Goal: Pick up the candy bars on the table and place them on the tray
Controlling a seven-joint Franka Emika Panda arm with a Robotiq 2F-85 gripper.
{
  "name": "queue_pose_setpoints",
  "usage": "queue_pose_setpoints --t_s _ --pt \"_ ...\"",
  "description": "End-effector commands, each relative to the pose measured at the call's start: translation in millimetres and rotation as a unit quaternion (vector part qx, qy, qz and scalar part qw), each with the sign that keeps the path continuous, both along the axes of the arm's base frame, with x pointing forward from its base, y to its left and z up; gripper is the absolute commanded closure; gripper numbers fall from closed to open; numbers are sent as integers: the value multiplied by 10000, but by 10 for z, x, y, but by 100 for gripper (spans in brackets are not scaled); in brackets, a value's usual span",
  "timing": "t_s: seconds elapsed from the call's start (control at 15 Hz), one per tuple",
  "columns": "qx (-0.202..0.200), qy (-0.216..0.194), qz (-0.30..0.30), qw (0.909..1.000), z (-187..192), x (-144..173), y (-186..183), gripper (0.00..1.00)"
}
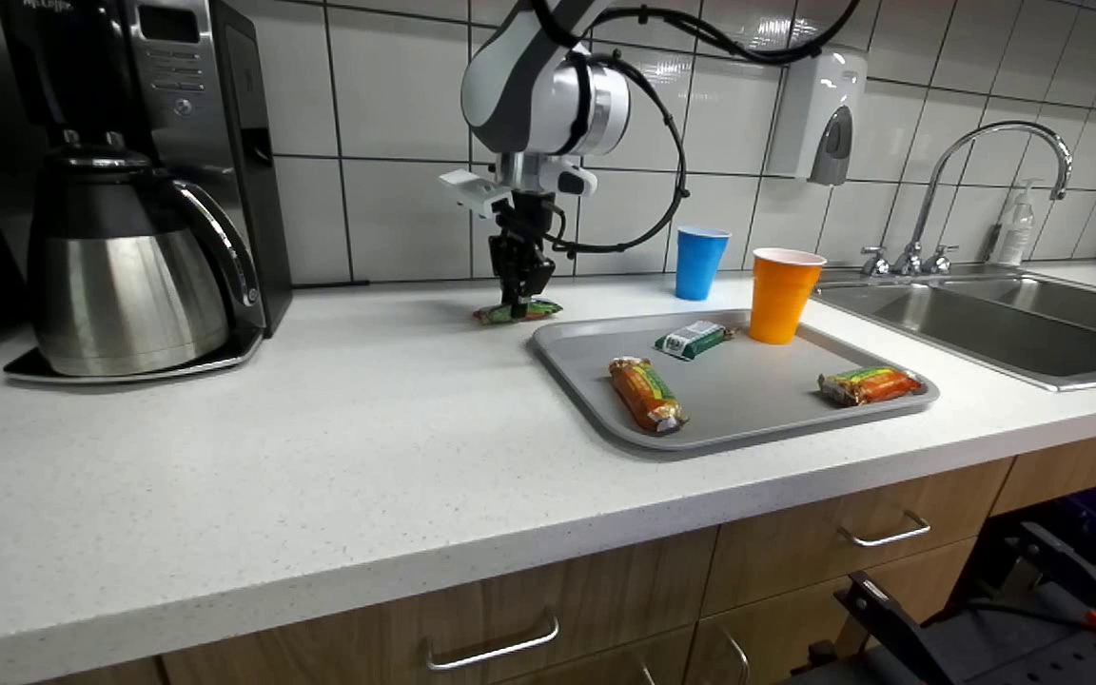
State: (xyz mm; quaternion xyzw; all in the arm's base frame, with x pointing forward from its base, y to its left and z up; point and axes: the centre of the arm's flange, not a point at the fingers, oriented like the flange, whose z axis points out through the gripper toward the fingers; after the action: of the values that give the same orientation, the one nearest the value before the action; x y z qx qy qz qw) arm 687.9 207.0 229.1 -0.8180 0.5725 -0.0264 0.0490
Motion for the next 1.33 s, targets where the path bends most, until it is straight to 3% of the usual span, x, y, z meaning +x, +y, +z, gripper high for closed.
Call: queue_pose_setpoints --t_s 0.0,0.53,1.27 --pt "-102 29 3 9999 178 -11 -8 93" --pt "-89 -171 126 9997 494 -196 -70 95" --pt "-135 -24 236 9996 772 -876 -295 95"
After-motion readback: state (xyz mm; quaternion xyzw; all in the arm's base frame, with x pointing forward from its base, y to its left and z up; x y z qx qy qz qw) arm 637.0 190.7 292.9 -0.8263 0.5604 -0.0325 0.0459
